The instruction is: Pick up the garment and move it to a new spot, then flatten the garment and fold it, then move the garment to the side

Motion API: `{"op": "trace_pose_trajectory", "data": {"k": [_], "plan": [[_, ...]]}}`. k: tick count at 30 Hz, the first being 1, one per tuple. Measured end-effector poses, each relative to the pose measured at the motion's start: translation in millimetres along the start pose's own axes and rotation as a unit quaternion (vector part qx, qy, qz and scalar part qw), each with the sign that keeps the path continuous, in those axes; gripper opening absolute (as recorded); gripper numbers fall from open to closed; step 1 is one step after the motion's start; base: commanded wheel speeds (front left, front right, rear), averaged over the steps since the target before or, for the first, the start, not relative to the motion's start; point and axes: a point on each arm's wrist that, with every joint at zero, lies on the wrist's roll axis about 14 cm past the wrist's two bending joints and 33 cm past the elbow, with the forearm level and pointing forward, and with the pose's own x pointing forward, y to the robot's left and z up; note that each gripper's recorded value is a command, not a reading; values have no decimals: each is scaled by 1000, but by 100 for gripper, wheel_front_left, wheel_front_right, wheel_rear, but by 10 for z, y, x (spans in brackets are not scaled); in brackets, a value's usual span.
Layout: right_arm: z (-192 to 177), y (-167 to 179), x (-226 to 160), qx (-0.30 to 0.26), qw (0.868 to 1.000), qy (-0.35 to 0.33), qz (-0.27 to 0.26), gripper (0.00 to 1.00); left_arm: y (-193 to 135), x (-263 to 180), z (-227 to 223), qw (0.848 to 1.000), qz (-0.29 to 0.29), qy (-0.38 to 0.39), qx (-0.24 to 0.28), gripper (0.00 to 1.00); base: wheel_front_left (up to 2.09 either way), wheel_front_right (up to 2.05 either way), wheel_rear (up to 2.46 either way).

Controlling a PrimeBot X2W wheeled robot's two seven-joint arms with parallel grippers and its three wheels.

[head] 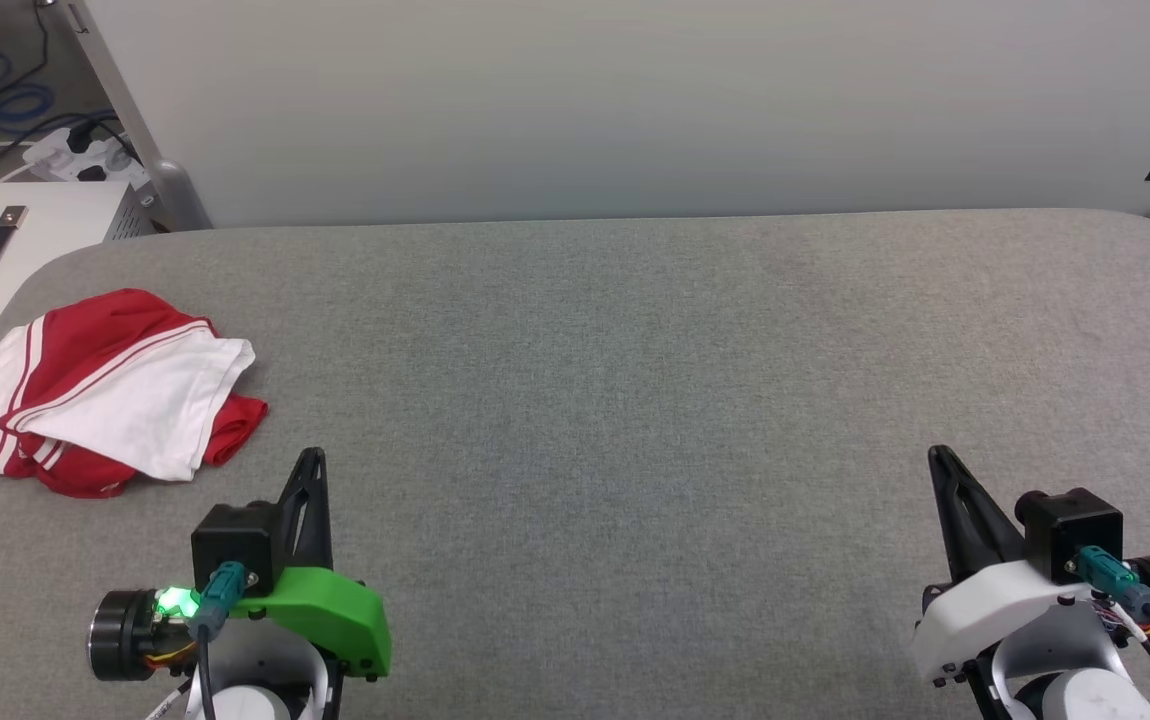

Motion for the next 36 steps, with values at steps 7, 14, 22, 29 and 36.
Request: {"op": "trace_pose_trajectory", "data": {"k": [7, 14, 22, 29, 36], "plan": [[0, 0, 0, 0, 1000, 0, 0, 0, 0, 0, 0, 1000, 0, 0, 0, 0, 0, 0, 0], [0, 0, 0, 0, 1000, 0, 0, 0, 1, 0, 0, 1000, 0, 0, 0, 0, 0, 0, 0], [0, 0, 0, 0, 1000, 0, 0, 0, 1, 0, 0, 1000, 0, 0, 0, 0, 0, 0, 0], [0, 0, 0, 0, 1000, 0, 0, 0, 0, 0, 0, 1000, 0, 0, 0, 0, 0, 0, 0], [0, 0, 0, 0, 1000, 0, 0, 0, 1, 0, 0, 1000, 0, 0, 0, 0, 0, 0, 0]]}}
